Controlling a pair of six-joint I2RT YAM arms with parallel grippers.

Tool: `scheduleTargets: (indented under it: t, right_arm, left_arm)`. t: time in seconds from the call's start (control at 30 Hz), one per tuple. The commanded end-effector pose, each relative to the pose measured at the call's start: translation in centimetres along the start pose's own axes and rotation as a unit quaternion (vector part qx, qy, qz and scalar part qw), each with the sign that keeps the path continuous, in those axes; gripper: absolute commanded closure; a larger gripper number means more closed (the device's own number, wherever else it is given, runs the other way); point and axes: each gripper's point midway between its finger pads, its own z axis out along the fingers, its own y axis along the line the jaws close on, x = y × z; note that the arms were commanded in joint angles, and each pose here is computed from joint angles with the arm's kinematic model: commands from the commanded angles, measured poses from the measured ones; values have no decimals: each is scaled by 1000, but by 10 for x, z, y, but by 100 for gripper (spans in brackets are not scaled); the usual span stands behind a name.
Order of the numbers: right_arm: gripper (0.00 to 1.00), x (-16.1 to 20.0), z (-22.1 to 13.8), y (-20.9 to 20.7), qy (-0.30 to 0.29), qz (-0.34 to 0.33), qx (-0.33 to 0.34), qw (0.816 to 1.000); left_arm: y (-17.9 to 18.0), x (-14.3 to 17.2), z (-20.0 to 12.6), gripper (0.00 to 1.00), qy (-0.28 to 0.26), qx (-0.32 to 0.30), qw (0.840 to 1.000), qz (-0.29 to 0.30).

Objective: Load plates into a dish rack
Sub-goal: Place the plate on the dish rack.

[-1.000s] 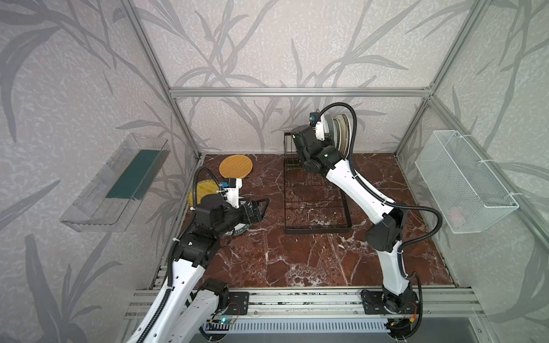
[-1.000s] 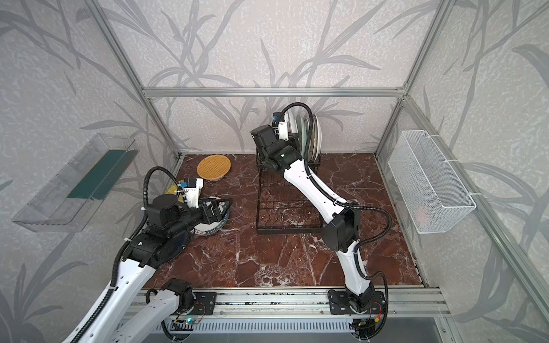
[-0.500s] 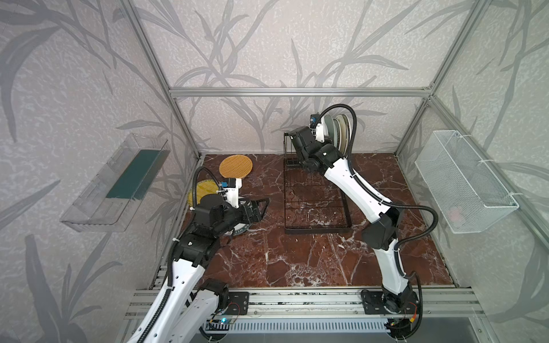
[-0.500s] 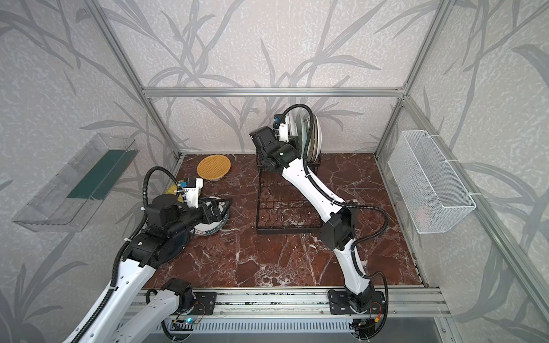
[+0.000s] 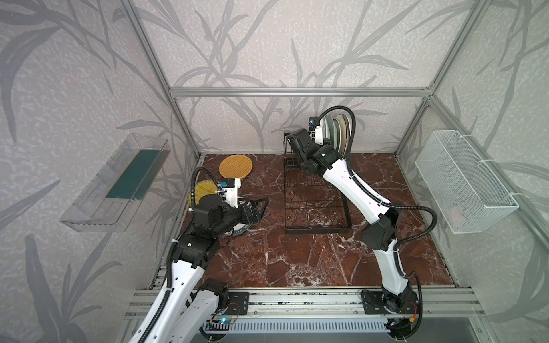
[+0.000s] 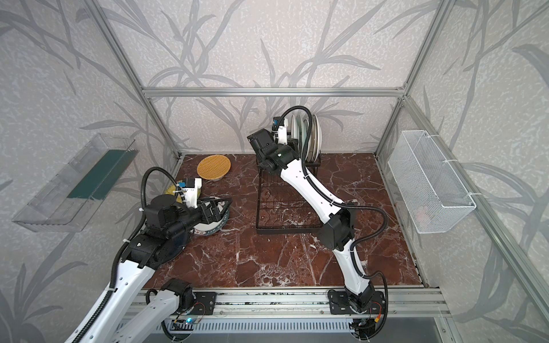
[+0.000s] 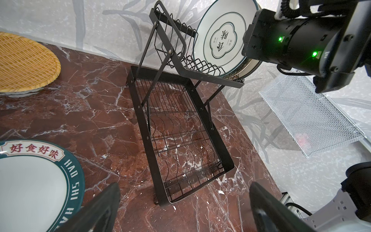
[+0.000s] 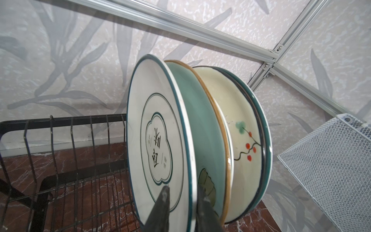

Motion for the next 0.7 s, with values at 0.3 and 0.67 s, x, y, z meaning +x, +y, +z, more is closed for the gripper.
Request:
scheduleTargets:
  t: [0.3,0.67]
  right_arm:
    - [47,-31,-22,-14,-18,36,-31,999]
    - [25,-58,-59,-25,-50,42,-103,993]
  left_arm:
    - [0,-1,-1,1,-5,3,1000,2]
    - [8,-1,3,1,-1,-7,1000,-12]
